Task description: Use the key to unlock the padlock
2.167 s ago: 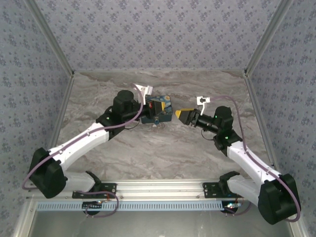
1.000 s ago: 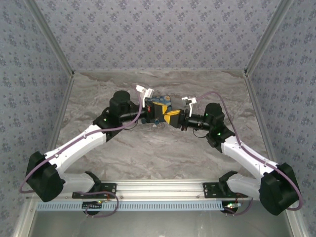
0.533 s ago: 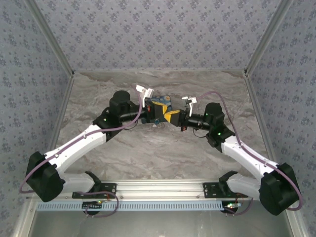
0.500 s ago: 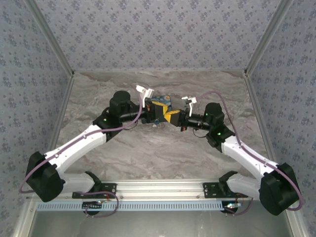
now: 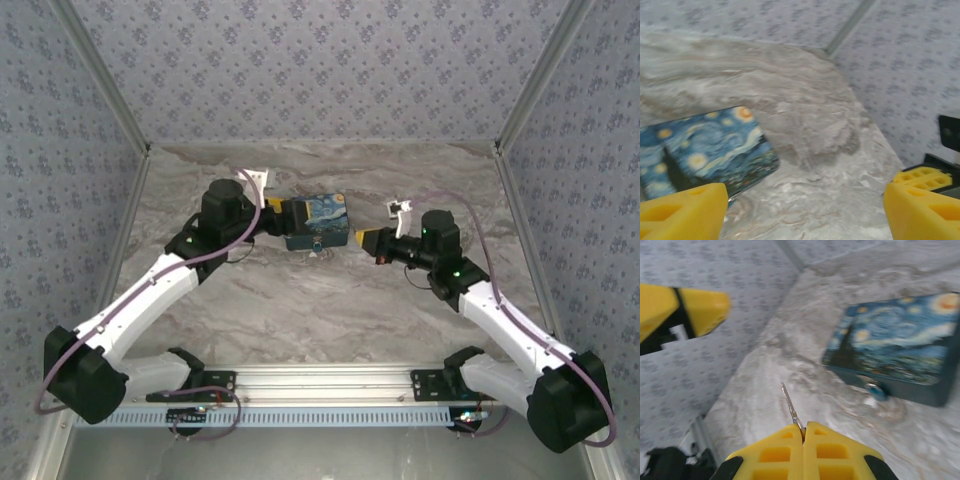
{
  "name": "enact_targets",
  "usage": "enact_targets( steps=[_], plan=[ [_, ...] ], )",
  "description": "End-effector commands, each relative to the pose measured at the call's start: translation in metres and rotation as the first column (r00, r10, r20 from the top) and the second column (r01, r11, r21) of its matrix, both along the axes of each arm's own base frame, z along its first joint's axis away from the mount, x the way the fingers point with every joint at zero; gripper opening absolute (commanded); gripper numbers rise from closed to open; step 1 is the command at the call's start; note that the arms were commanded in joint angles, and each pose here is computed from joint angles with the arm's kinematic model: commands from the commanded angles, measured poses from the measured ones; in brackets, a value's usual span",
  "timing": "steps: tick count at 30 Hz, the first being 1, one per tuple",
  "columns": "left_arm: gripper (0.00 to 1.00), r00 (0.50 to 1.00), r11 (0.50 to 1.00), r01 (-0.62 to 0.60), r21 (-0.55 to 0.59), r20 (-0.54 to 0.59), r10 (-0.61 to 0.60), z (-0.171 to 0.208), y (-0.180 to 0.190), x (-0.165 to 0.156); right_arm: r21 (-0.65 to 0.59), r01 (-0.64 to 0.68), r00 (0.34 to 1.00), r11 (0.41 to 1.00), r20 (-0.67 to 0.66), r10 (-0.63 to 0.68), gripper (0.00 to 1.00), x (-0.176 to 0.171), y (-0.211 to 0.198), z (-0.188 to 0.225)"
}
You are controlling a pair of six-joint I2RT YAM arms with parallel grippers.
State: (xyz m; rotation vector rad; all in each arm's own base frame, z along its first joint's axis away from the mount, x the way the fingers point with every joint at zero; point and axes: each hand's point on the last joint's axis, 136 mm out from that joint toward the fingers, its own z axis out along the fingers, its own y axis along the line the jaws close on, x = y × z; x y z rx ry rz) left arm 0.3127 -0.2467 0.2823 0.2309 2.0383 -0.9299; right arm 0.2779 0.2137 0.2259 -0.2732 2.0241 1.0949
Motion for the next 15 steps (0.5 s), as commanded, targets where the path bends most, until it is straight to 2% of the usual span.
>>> enact_targets(
  steps=[1,4,7,15],
  plan=[
    [0.83,0.995,0.99,-0.074,0.12,-0.057,0.081,-0.03,0.015,0.008,-0.159,0.155,0.973,0.975,-0.143,-0.178,0.0,0.004,-0.038,-0.052],
    [0.83,0.993,0.979,-0.037,0.202,-0.106,0.06,-0.053,0.008,0.015,-0.243,0.247,0.925,0.938,-0.231,-0.303,0.0,0.006,-0.065,-0.08],
    [0.84,0.99,0.959,0.015,0.284,-0.138,0.026,-0.071,-0.009,0.023,-0.243,0.322,0.871,0.915,-0.304,-0.387,0.0,0.006,-0.084,-0.1],
    [0.84,0.973,0.883,0.192,0.428,-0.202,-0.113,-0.102,-0.08,0.04,-0.263,0.417,0.797,0.87,-0.353,-0.489,0.0,0.003,-0.114,-0.123]
  ],
)
